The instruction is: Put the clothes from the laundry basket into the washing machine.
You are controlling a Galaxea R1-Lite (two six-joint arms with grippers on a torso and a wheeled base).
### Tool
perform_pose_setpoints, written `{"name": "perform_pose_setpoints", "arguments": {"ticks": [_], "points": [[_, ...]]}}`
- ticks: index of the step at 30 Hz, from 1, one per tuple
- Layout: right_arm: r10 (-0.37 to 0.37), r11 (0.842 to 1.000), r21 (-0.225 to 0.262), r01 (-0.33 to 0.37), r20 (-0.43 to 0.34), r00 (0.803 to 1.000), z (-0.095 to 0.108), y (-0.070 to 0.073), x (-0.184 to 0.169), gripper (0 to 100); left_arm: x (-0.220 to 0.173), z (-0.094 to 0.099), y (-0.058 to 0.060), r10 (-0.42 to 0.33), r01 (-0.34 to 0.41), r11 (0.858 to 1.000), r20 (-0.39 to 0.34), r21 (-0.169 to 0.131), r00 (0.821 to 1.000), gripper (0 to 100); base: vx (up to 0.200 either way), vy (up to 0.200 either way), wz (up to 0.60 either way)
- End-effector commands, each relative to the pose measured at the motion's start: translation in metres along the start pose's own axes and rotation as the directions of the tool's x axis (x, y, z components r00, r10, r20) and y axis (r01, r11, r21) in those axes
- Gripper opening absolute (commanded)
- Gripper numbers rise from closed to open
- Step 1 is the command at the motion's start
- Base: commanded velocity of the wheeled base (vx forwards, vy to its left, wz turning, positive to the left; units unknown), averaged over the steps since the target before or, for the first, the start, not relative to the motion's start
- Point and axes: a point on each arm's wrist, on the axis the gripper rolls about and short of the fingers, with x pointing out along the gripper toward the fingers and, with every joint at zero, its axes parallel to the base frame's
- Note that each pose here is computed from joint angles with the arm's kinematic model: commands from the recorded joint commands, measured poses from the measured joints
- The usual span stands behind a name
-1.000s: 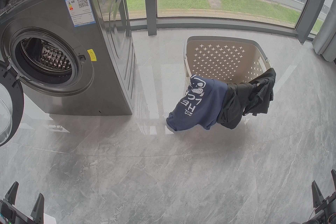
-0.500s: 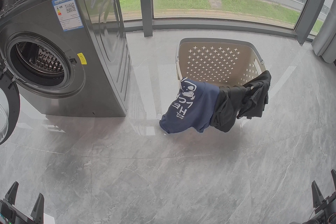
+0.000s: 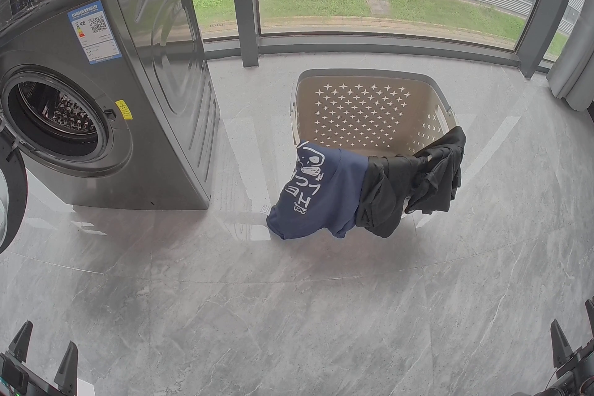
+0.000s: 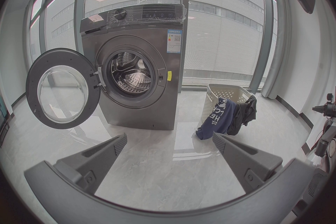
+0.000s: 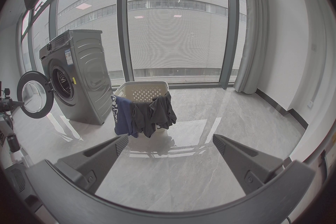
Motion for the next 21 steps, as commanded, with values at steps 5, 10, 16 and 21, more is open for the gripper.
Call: {"name": "perform_pose_setpoints", "arguments": {"ticks": [5, 10, 16, 21], "points": [[0.0, 1.0, 0.0, 0.0, -0.001, 1.0, -0.0053, 0.0, 0.0001, 100, 0.0004, -0.0044, 0.0002, 0.001, -0.001, 1.0, -0.007, 0.0, 1.0, 100, 0.08, 0.0, 0.0], [0.0, 1.0, 0.0, 0.0, -0.001, 1.0, -0.0053, 0.0, 0.0001, 100, 0.0004, -0.0042, 0.0002, 0.001, -0.001, 1.0, -0.005, 0.0, 1.0, 100, 0.0, 0.0, 0.0], [0.0, 1.0, 0.0, 0.0, -0.001, 1.0, -0.0053, 0.0, 0.0001, 100, 0.0003, -0.0038, 0.0002, 0.0, 0.0, 1.0, -0.004, 0.0, 1.0, 100, 0.0, -0.167, 0.0], [0.0, 1.0, 0.0, 0.0, -0.001, 1.0, -0.0053, 0.0, 0.0001, 100, 0.0004, -0.0042, 0.0002, 0.001, -0.001, 1.0, -0.005, 0.0, 1.0, 100, 0.0, -0.2, 0.0]]}}
